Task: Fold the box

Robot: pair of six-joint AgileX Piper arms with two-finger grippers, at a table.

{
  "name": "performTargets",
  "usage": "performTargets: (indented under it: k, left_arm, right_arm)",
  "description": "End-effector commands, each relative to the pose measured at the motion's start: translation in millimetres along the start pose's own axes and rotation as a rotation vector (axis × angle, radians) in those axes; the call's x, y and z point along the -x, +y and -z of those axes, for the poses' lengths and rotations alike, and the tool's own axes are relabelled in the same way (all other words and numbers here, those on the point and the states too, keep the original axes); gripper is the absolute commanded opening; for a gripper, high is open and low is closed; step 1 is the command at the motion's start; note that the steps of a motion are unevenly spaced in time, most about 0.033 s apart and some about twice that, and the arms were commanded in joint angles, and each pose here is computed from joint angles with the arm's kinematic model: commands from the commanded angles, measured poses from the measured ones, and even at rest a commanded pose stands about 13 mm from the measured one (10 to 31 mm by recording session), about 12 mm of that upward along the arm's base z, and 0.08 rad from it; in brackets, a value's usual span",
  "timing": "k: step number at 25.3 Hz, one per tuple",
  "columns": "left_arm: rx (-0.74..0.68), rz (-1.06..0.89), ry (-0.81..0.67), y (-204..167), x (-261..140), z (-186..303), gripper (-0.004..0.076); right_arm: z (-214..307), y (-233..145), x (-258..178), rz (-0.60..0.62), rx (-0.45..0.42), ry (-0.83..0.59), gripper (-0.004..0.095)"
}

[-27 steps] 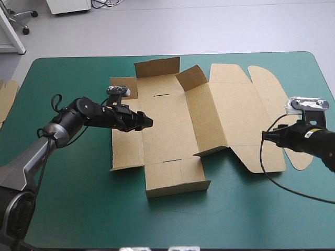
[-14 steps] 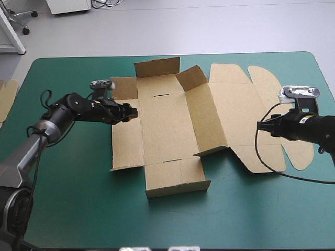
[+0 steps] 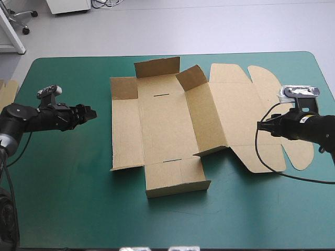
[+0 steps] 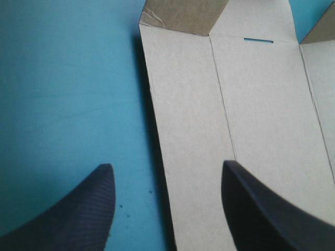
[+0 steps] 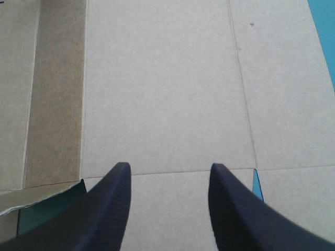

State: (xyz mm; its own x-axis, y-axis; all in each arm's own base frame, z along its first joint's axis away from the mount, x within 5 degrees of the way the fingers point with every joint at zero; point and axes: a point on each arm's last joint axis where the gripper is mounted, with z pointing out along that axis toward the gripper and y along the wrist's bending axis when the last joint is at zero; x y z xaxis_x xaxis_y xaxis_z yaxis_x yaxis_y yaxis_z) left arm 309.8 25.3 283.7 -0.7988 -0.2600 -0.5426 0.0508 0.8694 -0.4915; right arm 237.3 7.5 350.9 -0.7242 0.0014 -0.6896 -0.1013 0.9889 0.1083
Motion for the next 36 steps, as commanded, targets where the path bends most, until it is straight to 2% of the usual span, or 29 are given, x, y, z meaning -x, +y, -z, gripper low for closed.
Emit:
performTargets:
  k: [1, 6, 10, 18, 26, 31, 36]
  left_arm:
    - [-0.023, 0.009, -0.108, -15.5, -10.6, 23.3, 0.0433]
    - [-0.087, 0.046, -0.026, -21.1, -38.9, 24.9, 0.0433]
    - [-0.063, 0.113, -0.009, -7.5, -46.2, 8.2, 0.0433]
    - [-0.127, 0.164, 0.114, 9.3, -54.4, -26.1, 0.0433]
    - [-0.207, 0.214, 0.199, 20.0, -61.7, -52.7, 0.0433]
    - [-0.251, 0.222, 0.242, 17.5, -66.2, -61.5, 0.0433]
    - [-0.259, 0.176, 0.276, -1.5, -72.8, -76.0, 0.0433]
  right_arm:
    - [12.1, -1.2, 12.3, 0.015, -0.019, -0.096, 0.0444]
    - [12.1, -1.4, 11.8, 0.018, -0.022, -0.091, 0.0444]
    - [12.0, -1.4, 11.3, 0.020, -0.022, -0.085, 0.0444]
    - [12.6, -1.3, 10.5, 0.022, -0.023, -0.078, 0.0444]
    - [12.7, -4.8, 8.8, 0.029, -0.061, -0.059, 0.0444]
    - [12.7, -4.9, 9.3, 0.029, -0.062, -0.065, 0.0444]
    - [12.8, -5.0, 9.9, 0.024, -0.063, -0.072, 0.0444]
